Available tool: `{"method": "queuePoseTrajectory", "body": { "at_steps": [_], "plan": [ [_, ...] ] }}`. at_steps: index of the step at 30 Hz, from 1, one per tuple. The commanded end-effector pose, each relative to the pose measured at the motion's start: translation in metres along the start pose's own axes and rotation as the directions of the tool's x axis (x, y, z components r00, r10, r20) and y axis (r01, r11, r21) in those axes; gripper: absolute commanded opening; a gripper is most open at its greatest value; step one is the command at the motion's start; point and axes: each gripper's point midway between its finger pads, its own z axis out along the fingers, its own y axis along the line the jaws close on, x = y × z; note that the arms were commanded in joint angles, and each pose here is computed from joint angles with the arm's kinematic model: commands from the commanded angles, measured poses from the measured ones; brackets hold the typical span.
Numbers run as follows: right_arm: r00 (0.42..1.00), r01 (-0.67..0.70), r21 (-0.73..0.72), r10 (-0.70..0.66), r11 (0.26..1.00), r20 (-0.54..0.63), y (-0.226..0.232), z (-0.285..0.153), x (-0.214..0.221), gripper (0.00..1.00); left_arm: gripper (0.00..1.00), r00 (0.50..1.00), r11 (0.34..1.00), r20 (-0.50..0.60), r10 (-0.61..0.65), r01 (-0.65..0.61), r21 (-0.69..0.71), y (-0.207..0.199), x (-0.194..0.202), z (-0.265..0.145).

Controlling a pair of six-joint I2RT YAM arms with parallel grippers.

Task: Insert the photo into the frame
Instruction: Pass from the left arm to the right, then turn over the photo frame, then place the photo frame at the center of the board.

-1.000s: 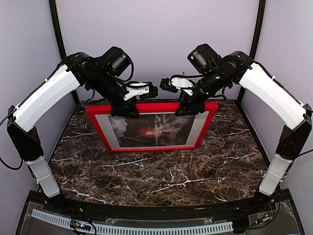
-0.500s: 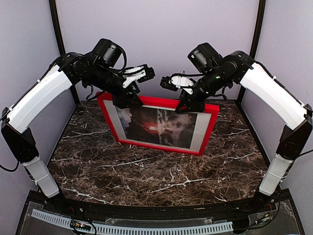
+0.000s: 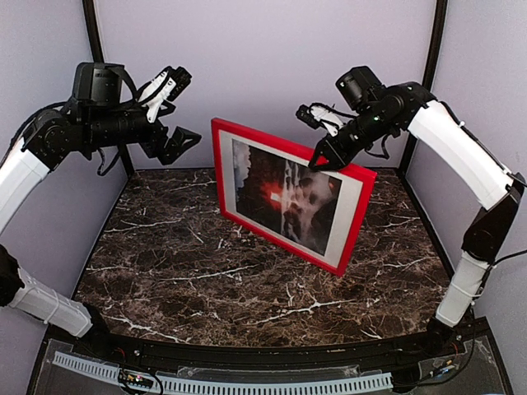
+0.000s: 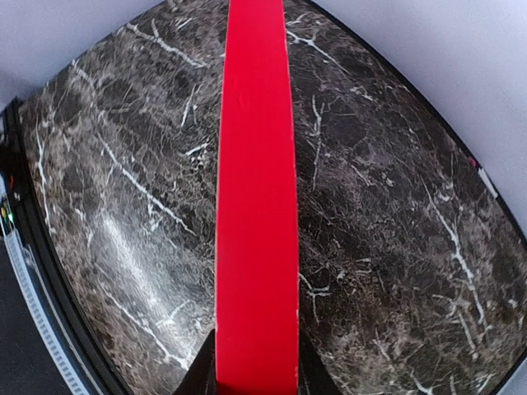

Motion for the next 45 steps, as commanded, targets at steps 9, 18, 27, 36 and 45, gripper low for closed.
{"method": "queuePoseTrajectory", "body": {
  "at_steps": [9, 18, 27, 36, 45],
  "plan": [
    [0.718, -0.513, -0.263, 0.576, 0.817, 0.391, -0.075, -0.011, -0.076, 0.0, 0.99, 0.897, 0.907, -0.147, -0.417, 0.4, -0.135, 0.007, 0.089, 0.046],
    [0.516, -0.709, -0.356, 0.792, 0.609, 0.326, -0.078, 0.045, -0.007, 0.11, 0.99, 0.797, 0.827, -0.225, -0.561, 0.549, -0.121, -0.03, 0.146, 0.08],
    [0.334, -0.771, -0.496, 0.917, 0.4, 0.219, -0.054, 0.087, 0.063, 0.35, 0.98, 0.77, 0.812, -0.266, -0.58, 0.573, -0.111, -0.05, 0.176, 0.087],
    [0.225, -0.821, -0.51, 0.966, 0.257, 0.125, -0.039, 0.128, 0.128, 0.43, 0.97, 0.76, 0.814, -0.302, -0.575, 0.568, -0.122, -0.058, 0.196, 0.083],
    [0.24, -0.88, -0.397, 0.966, 0.26, 0.1, -0.033, 0.15, 0.172, 0.5, 0.98, 0.744, 0.804, -0.313, -0.59, 0.577, -0.146, -0.06, 0.206, 0.081]
  ]
}}
